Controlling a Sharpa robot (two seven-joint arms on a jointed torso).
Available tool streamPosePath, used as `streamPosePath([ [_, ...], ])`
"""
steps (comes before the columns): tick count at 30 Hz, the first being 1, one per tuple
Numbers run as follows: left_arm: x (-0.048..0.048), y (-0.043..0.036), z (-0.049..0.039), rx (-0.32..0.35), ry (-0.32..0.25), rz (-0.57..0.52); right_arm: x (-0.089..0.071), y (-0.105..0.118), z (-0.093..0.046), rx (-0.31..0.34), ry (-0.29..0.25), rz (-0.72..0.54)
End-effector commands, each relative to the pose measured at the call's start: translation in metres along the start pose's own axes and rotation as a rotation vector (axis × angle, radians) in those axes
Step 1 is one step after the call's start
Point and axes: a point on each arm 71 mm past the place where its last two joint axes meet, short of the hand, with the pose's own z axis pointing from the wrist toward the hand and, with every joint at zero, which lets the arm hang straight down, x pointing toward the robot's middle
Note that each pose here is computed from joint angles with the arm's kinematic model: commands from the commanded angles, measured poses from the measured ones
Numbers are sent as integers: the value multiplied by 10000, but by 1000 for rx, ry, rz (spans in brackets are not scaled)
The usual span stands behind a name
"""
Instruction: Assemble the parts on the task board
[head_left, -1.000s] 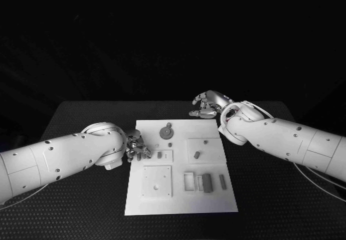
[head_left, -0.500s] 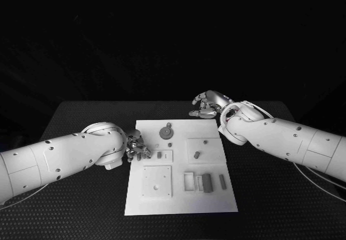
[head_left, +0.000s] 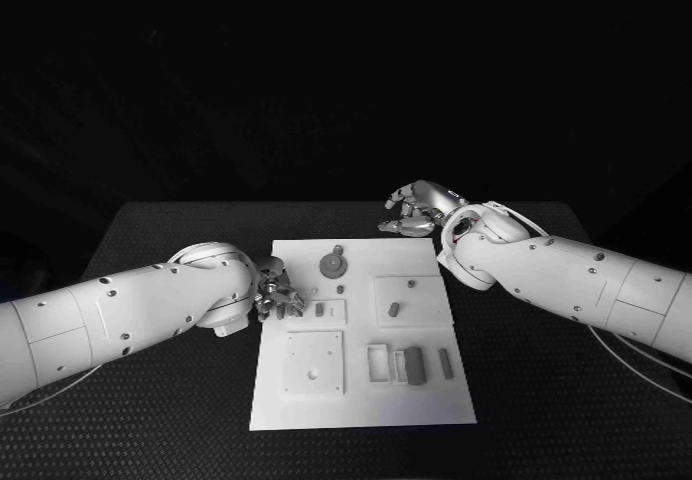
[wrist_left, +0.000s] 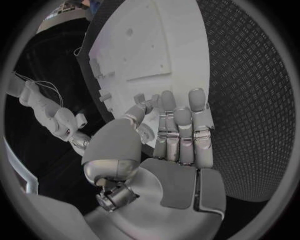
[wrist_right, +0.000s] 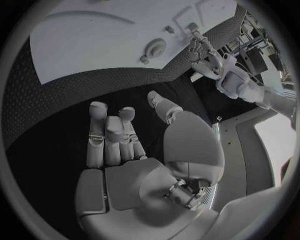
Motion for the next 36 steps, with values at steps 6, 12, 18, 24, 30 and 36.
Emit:
streamPosePath([
  [6,61,-4,30,-22,33,19,6,10,-1,-10,7,-3],
  [12,69,-18,33,-19,40,18,5,10,-1,-9,7,-3],
  [18,67,-13,32,-21,38,13,6,10,-2,-9,8,-3],
  [24,64,-2,30,-22,37,11,5,8,-1,-9,7,-3],
  [30,55,11,28,-24,29,6,6,10,-1,-10,7,-3],
  [36,45,16,27,-22,17,-6,6,10,0,-9,7,-3],
])
